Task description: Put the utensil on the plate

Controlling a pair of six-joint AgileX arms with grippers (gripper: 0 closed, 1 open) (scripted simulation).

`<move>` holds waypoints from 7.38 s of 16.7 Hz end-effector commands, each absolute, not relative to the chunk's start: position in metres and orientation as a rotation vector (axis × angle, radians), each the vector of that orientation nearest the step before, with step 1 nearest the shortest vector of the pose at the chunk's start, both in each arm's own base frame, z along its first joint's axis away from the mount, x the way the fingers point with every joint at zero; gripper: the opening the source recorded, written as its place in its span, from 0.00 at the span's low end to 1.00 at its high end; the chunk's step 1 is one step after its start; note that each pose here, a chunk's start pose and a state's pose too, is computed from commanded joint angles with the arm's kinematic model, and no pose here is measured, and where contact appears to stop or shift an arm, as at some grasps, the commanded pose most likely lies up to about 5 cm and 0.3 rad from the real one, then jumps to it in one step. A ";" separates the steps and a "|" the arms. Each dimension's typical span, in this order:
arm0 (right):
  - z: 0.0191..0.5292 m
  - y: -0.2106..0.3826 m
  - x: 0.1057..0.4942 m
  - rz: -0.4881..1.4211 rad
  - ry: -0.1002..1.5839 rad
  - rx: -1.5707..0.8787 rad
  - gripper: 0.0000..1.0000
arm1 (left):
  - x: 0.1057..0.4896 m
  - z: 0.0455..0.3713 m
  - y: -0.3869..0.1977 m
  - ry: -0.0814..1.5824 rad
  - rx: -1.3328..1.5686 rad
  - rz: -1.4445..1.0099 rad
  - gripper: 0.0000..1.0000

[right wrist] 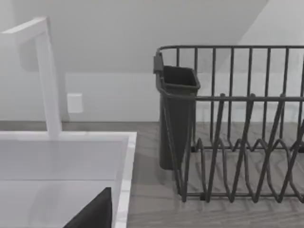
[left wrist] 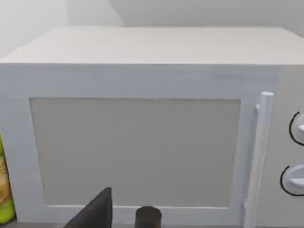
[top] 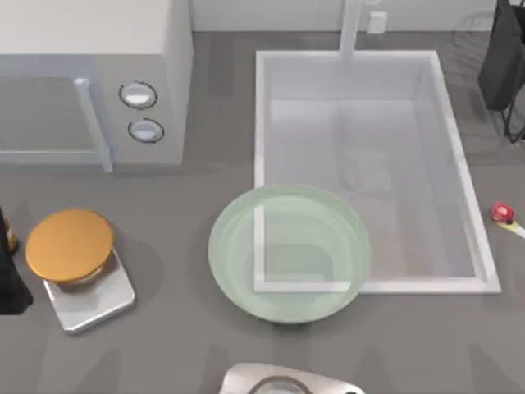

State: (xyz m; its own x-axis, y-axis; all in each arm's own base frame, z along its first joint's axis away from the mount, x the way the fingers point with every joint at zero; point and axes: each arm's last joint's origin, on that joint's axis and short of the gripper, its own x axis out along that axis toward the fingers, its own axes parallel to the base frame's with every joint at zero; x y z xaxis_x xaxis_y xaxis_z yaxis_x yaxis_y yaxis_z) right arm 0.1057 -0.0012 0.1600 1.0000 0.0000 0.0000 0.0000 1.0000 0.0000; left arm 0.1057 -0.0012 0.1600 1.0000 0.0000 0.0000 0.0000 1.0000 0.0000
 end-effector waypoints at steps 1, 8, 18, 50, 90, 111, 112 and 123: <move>0.160 -0.001 0.106 0.000 0.000 0.000 1.00 | 0.106 0.160 -0.001 0.000 0.000 0.000 1.00; 0.196 -0.001 0.112 0.007 0.171 -0.113 1.00 | 0.106 0.160 -0.001 0.000 0.000 0.000 1.00; 0.236 -0.003 0.234 0.251 1.027 -0.435 1.00 | 0.106 0.160 -0.001 0.000 0.000 0.000 1.00; 0.093 -0.007 0.347 0.579 1.486 -0.580 0.92 | 0.106 0.160 -0.001 0.000 0.000 0.000 1.00; 0.213 0.000 0.347 0.565 1.471 -0.543 0.00 | 0.106 0.160 -0.001 0.000 0.000 0.000 1.00; 0.172 0.256 0.345 -0.708 1.522 0.560 0.00 | 0.106 0.160 -0.001 0.000 0.000 0.000 1.00; 0.171 0.263 0.342 -0.782 1.492 0.630 0.00 | 0.106 0.160 -0.001 0.000 0.000 0.000 1.00; 0.180 0.300 0.336 -1.235 1.181 1.196 0.00 | 0.106 0.160 -0.001 0.000 0.000 0.000 1.00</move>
